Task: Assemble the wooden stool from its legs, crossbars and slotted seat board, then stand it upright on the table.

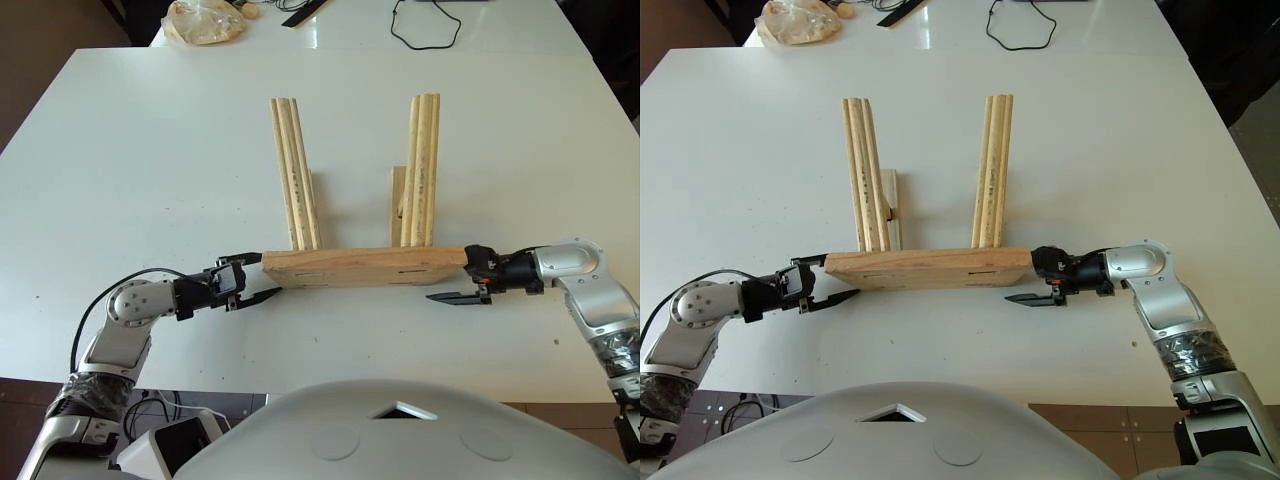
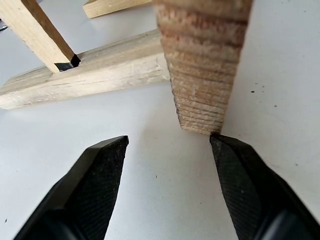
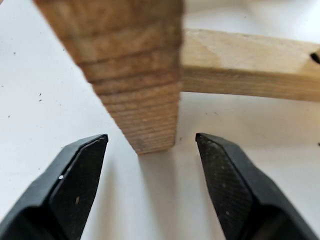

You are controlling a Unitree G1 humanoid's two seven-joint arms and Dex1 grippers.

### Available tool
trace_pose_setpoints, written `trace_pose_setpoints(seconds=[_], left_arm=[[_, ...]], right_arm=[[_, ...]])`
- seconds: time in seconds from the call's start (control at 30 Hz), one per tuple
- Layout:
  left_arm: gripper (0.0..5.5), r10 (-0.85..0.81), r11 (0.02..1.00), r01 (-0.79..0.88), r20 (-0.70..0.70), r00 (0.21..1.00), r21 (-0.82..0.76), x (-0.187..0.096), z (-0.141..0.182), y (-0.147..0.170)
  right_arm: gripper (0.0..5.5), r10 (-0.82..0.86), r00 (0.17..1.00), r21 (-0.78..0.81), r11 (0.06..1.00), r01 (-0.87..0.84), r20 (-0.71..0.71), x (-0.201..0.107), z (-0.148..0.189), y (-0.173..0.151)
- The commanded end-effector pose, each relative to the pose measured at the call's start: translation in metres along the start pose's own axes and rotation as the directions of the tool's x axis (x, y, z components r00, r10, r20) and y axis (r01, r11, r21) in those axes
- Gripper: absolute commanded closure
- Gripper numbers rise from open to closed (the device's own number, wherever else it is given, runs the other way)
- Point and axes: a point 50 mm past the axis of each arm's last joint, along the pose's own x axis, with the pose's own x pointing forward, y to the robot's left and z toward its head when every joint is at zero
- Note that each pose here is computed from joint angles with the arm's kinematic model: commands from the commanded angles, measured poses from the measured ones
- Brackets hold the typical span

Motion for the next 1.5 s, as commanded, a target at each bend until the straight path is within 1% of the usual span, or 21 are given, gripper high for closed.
trace_pose_setpoints(seconds=[0.03, 0.07, 0.1, 0.13, 0.33, 0.4, 0.47, 0.5, 0.63, 0.8, 0.9, 0.97, 1.2, 1.5], left_arm=[[2.49, -0.076, 0.996, 0.072, -0.081, 0.994, -0.053, 0.007, -0.017, -0.013], [2.49, -0.083, 0.995, 0.079, -0.079, 0.993, -0.056, 0.007, -0.017, -0.014], [2.67, -0.091, 0.995, 0.086, -0.077, 0.993, -0.059, 0.008, -0.017, -0.015], [2.72, -0.095, 0.994, 0.091, -0.076, 0.993, -0.061, 0.009, -0.017, -0.015], [3.62, -0.115, 0.99, 0.108, -0.073, 0.991, -0.086, 0.006, -0.016, -0.015], [4.02, -0.117, 0.989, 0.11, -0.07, 0.991, -0.097, 0.003, -0.016, -0.016], [4.37, -0.116, 0.989, 0.108, -0.079, 0.99, -0.103, 0.0, -0.016, -0.015], [4.38, -0.097, 0.989, 0.087, -0.083, 0.992, -0.119, -0.001, -0.016, -0.013], [3.89, -0.137, 0.977, 0.118, -0.098, 0.986, -0.176, -0.003, -0.015, -0.017], [3.23, -0.15, 0.974, 0.13, -0.096, 0.984, -0.185, -0.002, -0.012, -0.019], [2.75, -0.195, 0.963, 0.175, -0.079, 0.978, -0.205, -0.004, -0.006, -0.023], [2.73, -0.214, 0.96, 0.193, -0.084, 0.973, -0.201, -0.005, -0.005, -0.024], [2.73, -0.149, 0.977, 0.135, -0.076, 0.986, -0.164, 0.006, -0.007, -0.013], [2.73, -0.143, 0.978, 0.131, -0.07, 0.987, -0.16, 0.01, -0.009, -0.012]], right_arm=[[2.51, -0.002, 1.0, -0.041, 0.999, 0.002, -0.014, 0.003, 0.001, -0.006], [2.61, -0.002, 1.0, -0.047, 0.999, 0.001, -0.012, 0.004, 0.001, -0.006], [2.8, -0.001, 1.0, -0.051, 0.999, 0.001, -0.009, 0.005, 0.002, -0.007], [2.91, -0.001, 1.0, -0.055, 0.998, 0.0, -0.007, 0.006, 0.002, -0.008], [3.77, 0.001, 1.0, -0.065, 0.998, -0.003, -0.029, 0.005, -0.002, -0.008], [4.14, 0.002, 0.999, -0.071, 0.997, -0.005, -0.044, 0.004, -0.005, -0.007], [4.22, 0.002, 0.999, -0.073, 0.997, -0.005, -0.046, 0.003, -0.006, -0.007], [4.22, 0.0, 0.999, -0.075, 0.997, -0.003, -0.046, 0.003, -0.006, -0.007], [4.22, -0.006, 0.999, -0.079, 0.997, 0.003, -0.042, 0.003, -0.005, -0.008], [4.22, -0.003, 0.999, -0.081, 0.997, 0.0, -0.044, 0.004, -0.006, -0.007], [4.22, -0.002, 0.999, -0.083, 0.997, -0.002, -0.044, 0.004, -0.006, -0.008], [4.22, -0.002, 0.999, -0.085, 0.996, -0.002, -0.046, 0.004, -0.006, -0.008], [4.22, 0.007, 0.999, -0.095, 0.995, -0.011, -0.047, 0.008, -0.006, -0.008], [4.22, 0.011, 0.999, -0.104, 0.994, -0.016, -0.047, 0.01, -0.004, -0.01]])
